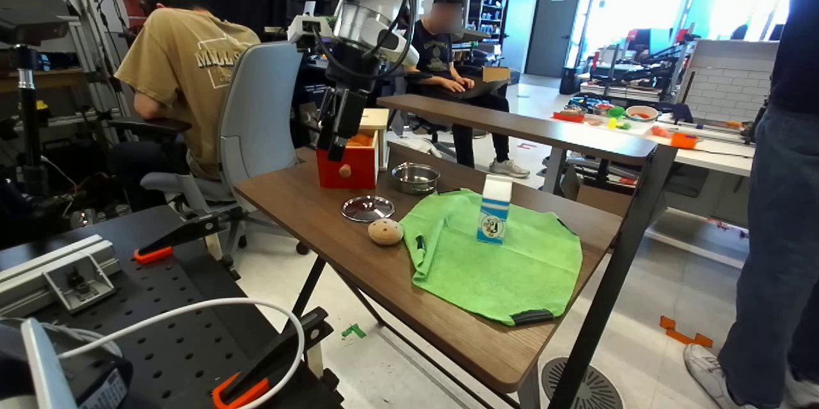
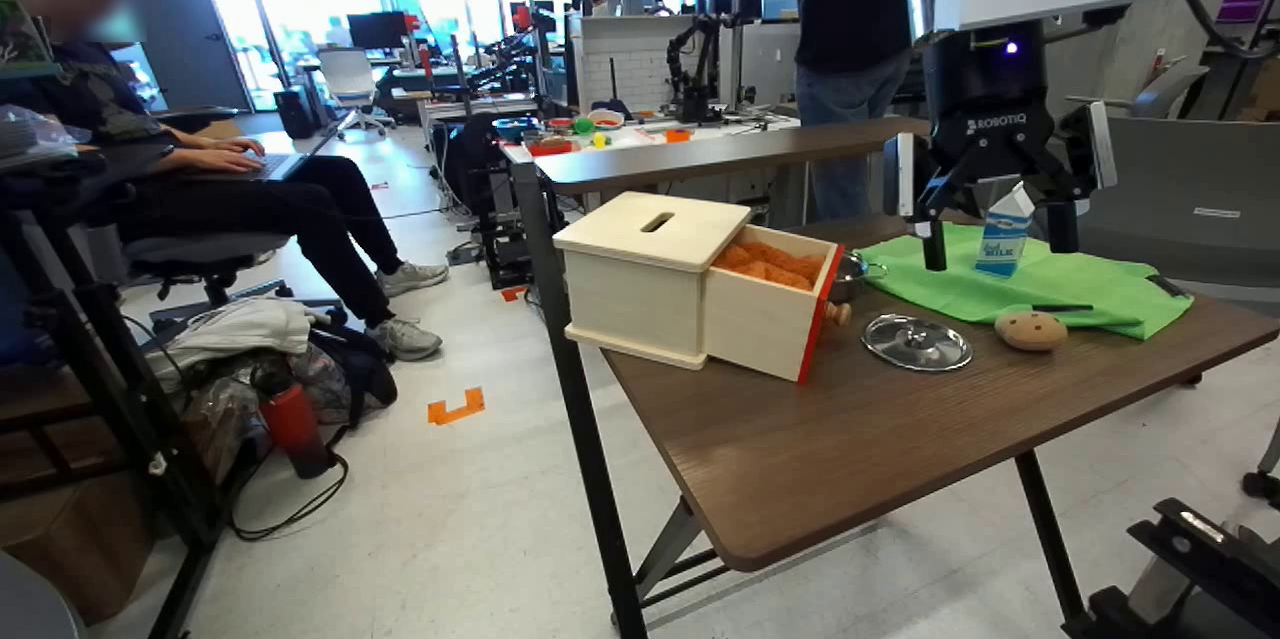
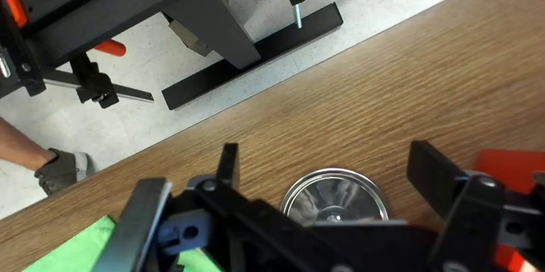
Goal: Remove the brown plushy from the drawer, put it on the table, and then close the drawer
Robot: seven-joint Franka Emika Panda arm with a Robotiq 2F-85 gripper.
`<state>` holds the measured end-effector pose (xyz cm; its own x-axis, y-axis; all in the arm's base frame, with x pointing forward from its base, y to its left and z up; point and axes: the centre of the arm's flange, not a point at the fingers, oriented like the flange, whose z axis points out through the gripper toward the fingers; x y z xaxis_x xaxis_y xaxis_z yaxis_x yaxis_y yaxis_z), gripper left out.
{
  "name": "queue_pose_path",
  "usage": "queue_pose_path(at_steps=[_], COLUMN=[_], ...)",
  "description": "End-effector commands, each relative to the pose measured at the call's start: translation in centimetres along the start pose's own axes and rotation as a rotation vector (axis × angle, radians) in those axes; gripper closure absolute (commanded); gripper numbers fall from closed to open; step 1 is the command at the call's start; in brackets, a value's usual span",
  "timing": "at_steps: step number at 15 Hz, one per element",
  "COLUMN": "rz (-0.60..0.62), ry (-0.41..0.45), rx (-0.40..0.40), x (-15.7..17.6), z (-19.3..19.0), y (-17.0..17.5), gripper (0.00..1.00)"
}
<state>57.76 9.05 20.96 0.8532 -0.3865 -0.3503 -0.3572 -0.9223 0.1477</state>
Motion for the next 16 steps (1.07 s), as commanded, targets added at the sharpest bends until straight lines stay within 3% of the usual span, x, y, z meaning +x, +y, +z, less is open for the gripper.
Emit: queue_pose_path(at_steps=[1, 4, 8, 12, 16], rz=[-0.192, -0.335, -0.462, -0.564, -0.656], ry=[0.024, 0.077, 0.224, 0.412, 0.59], rx=[-0.054, -0.113, -0.167, -0.13, -0.008], x=[-1.1, -2.1, -4.3, -4.1, -2.9], z=[0.0, 0.1, 0.0, 0.7, 2.0], y=[0.5, 0.4, -0.1, -1.1, -1.8], gripper=[0.0, 0.0, 0.0, 0.0, 0.0])
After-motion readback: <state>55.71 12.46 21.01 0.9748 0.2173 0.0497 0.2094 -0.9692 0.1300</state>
